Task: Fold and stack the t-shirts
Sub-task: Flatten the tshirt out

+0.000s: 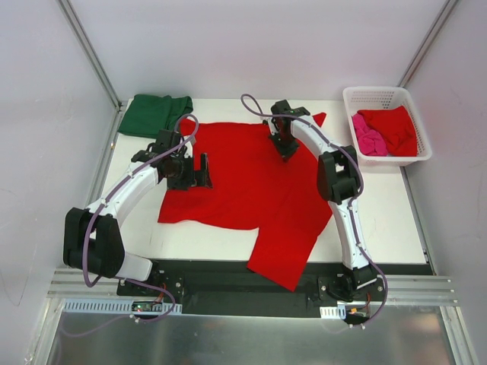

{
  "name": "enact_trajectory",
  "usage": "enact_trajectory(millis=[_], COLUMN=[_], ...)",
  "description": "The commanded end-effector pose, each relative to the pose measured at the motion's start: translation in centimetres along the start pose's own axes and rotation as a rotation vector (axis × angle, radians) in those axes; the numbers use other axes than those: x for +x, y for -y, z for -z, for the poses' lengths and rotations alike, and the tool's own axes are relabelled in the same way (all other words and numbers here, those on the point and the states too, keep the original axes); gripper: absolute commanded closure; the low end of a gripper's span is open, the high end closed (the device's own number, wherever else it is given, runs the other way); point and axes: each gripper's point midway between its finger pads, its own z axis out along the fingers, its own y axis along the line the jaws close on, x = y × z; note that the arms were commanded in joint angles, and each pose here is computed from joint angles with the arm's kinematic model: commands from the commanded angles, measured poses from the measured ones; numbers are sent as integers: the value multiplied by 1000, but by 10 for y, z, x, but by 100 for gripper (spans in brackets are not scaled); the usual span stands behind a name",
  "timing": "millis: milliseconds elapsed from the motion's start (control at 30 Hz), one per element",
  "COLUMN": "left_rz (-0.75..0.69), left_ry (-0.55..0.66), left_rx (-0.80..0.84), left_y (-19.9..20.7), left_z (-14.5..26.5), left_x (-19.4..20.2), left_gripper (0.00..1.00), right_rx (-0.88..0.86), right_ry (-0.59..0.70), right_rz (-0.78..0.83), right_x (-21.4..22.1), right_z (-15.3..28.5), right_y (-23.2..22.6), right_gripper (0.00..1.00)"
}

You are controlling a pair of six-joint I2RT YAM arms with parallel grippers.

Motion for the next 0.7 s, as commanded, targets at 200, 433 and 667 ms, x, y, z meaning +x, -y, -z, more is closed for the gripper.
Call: enact_trajectory(millis=[200, 433, 667], left_rz=[-2, -13, 41], left_ry=[24, 5, -7], left_rx=[32, 77, 53], left_y=[10, 16, 7], left_z=[3, 8, 32], left_x=[-12, 0, 56], left_gripper=[1, 1, 1], right_rx=[220, 267, 121], right_ry=[-40, -18, 98], right_rz=[25, -3, -74], right_x=[1, -2, -9], right_z=[1, 10, 32], right_y=[51, 68, 41], right_gripper=[96, 96, 96])
